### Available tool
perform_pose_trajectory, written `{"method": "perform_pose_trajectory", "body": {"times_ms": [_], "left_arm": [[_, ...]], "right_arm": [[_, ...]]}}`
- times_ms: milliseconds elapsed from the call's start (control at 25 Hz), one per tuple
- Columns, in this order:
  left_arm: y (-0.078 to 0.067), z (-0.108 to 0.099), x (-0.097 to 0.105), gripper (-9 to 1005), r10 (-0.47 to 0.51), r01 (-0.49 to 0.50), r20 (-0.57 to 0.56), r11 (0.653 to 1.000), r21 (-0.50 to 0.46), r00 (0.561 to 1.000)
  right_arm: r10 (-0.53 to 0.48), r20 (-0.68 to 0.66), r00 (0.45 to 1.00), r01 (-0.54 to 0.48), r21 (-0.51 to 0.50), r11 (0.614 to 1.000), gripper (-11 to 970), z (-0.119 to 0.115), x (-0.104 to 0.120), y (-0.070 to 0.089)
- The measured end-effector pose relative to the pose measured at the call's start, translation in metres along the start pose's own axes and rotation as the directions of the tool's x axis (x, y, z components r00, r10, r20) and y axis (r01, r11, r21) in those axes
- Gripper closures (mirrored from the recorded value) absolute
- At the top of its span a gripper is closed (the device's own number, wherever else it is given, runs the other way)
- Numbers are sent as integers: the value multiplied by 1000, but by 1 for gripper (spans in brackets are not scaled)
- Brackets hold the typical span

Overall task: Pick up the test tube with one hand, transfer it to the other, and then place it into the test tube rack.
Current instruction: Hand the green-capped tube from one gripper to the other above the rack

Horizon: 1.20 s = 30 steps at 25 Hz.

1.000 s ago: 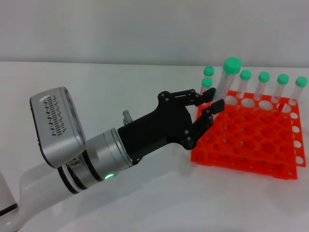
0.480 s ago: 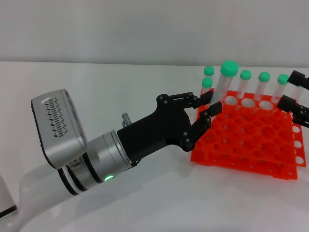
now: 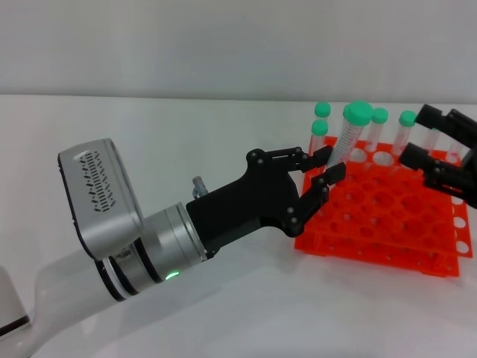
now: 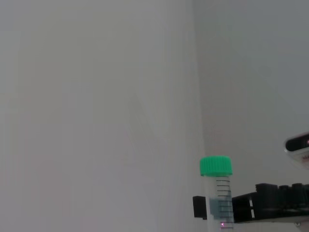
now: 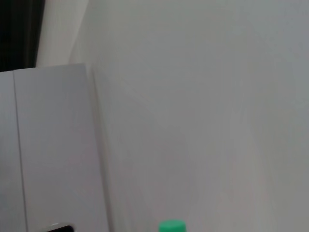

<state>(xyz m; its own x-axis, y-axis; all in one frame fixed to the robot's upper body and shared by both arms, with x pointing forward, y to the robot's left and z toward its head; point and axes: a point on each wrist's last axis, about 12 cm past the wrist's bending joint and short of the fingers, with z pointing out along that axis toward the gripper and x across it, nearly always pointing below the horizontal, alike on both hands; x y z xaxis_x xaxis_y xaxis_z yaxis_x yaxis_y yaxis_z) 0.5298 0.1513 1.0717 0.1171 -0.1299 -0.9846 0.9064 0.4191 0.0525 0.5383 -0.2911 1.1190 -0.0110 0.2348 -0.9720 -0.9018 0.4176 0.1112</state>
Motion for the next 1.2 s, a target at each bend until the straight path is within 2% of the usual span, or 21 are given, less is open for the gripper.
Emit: {"method": "perform_pose_trajectory", "body": {"times_ms": [400, 880, 1080, 1200], "left_arm": [[2, 9, 3, 803, 13, -12, -50, 1000, 14, 999], [3, 21, 4, 804, 34, -31, -91, 999, 36, 995], [3, 22, 4, 804, 35, -32, -91, 999, 38, 995], [3, 22, 4, 804, 35, -32, -90, 999, 38, 995]], "right_arm": [[9, -25, 1000, -10, -58, 998, 125, 21, 6, 4], [10, -26, 1000, -11, -53, 999, 125, 31, 11, 6], [-1, -24, 1000, -1, -52, 999, 315, 31, 11, 5], [-6, -26, 1000, 5, -51, 999, 373, 31, 11, 5]]}}
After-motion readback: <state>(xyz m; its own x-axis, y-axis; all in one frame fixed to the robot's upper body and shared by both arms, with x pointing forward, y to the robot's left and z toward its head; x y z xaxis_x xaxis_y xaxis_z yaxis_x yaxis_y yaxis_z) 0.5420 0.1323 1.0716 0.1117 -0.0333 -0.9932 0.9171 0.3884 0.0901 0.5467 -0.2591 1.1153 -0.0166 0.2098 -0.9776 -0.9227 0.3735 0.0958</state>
